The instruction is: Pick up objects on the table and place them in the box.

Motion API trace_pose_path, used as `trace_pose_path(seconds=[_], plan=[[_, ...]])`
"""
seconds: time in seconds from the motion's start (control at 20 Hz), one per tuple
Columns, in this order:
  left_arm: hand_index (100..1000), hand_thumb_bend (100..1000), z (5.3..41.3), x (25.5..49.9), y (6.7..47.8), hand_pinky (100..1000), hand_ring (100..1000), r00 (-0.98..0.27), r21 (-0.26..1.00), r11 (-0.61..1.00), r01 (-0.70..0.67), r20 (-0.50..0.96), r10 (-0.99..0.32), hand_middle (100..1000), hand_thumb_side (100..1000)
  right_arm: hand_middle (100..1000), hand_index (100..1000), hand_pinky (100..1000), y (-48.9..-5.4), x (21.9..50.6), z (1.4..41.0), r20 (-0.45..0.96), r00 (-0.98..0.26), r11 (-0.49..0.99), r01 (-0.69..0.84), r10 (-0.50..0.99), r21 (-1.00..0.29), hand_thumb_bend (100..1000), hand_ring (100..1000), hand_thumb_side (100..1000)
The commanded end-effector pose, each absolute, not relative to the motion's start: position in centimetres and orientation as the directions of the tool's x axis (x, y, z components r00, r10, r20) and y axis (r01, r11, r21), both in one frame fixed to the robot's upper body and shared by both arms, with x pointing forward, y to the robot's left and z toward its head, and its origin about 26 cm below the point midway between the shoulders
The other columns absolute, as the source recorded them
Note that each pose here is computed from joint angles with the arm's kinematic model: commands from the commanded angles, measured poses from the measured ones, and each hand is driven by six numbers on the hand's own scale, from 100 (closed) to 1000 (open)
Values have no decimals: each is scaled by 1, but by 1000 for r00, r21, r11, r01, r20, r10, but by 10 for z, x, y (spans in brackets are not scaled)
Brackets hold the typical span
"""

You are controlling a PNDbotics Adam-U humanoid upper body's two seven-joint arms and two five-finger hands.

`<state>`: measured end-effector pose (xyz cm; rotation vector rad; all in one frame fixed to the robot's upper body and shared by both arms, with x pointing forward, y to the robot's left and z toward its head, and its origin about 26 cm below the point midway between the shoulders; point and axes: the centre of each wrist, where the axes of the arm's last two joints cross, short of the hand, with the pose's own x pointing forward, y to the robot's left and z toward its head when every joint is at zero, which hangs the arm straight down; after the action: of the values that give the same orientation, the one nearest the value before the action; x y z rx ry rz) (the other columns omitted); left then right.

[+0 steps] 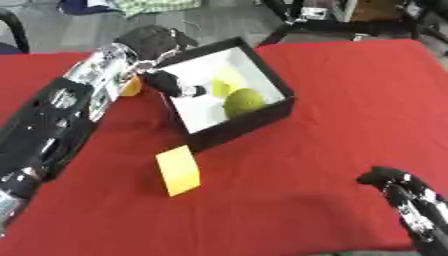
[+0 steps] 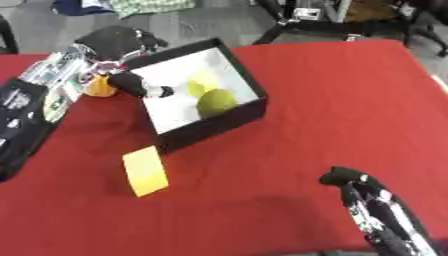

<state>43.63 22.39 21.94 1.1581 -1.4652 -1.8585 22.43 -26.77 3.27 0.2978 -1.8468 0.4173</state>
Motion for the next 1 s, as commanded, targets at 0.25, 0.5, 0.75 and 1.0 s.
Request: trace_pose_path(seconds=[0.25, 0.5, 0.75, 1.0], plan=[[909, 479, 244, 398, 262, 792, 667, -611, 911, -377, -165, -395, -686, 713, 802, 712, 809, 1000, -272, 225, 38, 946, -322, 906, -392, 24, -156, 100, 804, 525], [910, 482, 239, 367, 292, 790, 669, -661, 900, -419, -115, -384, -644, 711, 824, 712, 809, 1000, -272, 226, 39, 945, -327, 907, -388, 30, -163, 100, 804, 524], [909, 480, 218, 335, 295, 786, 661, -698, 897, -442, 22, -303, -649, 701, 873, 712, 809, 1000, -272, 226, 39, 944, -330, 905, -391, 32, -167, 100, 804, 525], [904, 463, 200, 309, 287, 781, 648, -712, 900, -402, 168, -171, -681, 686, 895, 712, 809, 1000, -272, 227, 40, 943, -331, 905, -391, 31, -167, 100, 803, 524]])
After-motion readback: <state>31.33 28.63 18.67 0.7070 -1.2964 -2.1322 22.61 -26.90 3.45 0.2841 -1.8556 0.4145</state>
